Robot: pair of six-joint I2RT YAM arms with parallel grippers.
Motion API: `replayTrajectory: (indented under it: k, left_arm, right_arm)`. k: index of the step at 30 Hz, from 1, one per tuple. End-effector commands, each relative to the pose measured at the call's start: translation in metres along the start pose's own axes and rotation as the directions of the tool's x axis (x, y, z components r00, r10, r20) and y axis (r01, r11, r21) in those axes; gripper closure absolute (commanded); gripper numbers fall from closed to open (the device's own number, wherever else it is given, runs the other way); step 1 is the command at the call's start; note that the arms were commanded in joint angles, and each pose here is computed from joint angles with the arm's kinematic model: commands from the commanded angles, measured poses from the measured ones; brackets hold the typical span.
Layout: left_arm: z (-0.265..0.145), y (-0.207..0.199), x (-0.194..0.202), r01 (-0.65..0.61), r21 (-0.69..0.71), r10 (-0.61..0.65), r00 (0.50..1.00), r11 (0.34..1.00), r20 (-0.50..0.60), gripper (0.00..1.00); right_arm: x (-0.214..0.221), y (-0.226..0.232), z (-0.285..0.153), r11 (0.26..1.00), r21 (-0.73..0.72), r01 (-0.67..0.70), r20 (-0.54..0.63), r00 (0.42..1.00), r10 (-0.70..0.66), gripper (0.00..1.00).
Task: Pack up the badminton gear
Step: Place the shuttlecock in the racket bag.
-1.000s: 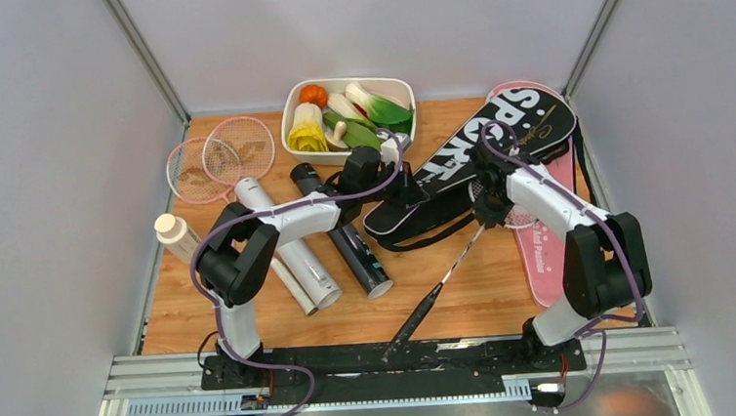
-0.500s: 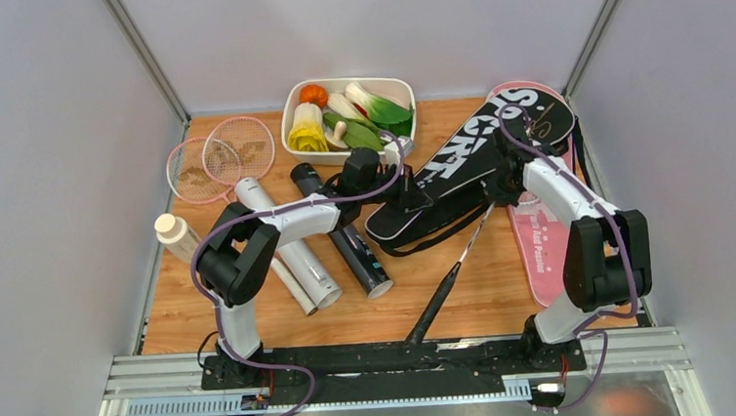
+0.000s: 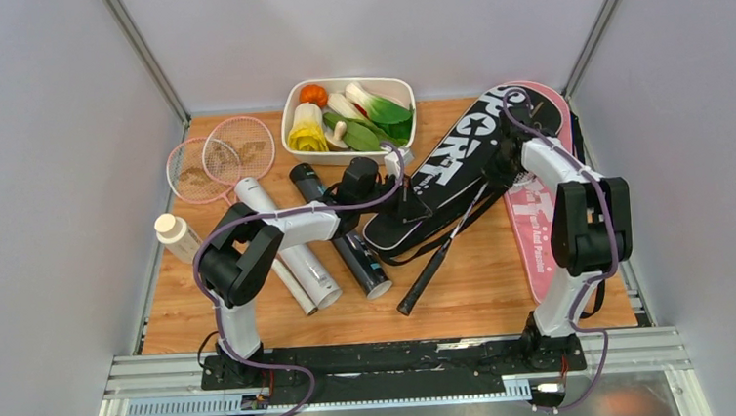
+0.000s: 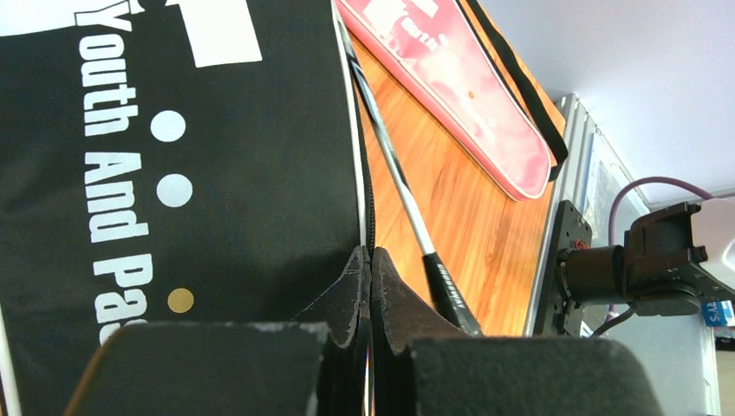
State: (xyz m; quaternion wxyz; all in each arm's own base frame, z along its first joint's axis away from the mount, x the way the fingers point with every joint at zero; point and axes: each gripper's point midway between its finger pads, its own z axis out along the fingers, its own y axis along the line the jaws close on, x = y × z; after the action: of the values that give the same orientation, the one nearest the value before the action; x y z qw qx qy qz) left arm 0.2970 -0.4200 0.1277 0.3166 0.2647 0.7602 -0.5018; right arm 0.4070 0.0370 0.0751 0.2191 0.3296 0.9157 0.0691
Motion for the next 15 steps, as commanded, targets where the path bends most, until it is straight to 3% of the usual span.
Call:
replayTrajectory:
  k: [1,6,12,15]
  left_arm:
    - [-0.004,-0.027,-0.014,-0.034,0.088,0.030,0.998,0.996,0.048,1.00]
    - [-0.008,-0.032,-0.013,-0.031,0.093,0.027,0.999,0.995,0.041,1.00]
    - [-0.011,-0.032,-0.009,-0.039,0.083,0.035,0.998,0.996,0.044,1.00]
    - [-0.008,-0.028,-0.006,-0.035,0.075,0.032,0.999,0.997,0.033,1.00]
  right_arm:
    - [-0.041,0.054,-0.008,0.968,-0.217,-0.123,0.064,0.988,0.140,1.00]
    - [-0.045,0.066,0.003,0.944,-0.273,-0.185,0.029,0.979,0.201,1.00]
    - [-0.041,0.078,0.001,0.930,-0.328,-0.167,-0.010,0.985,0.173,0.99]
    - [-0.029,0.083,-0.003,0.913,-0.397,-0.097,-0.028,0.995,0.093,0.77]
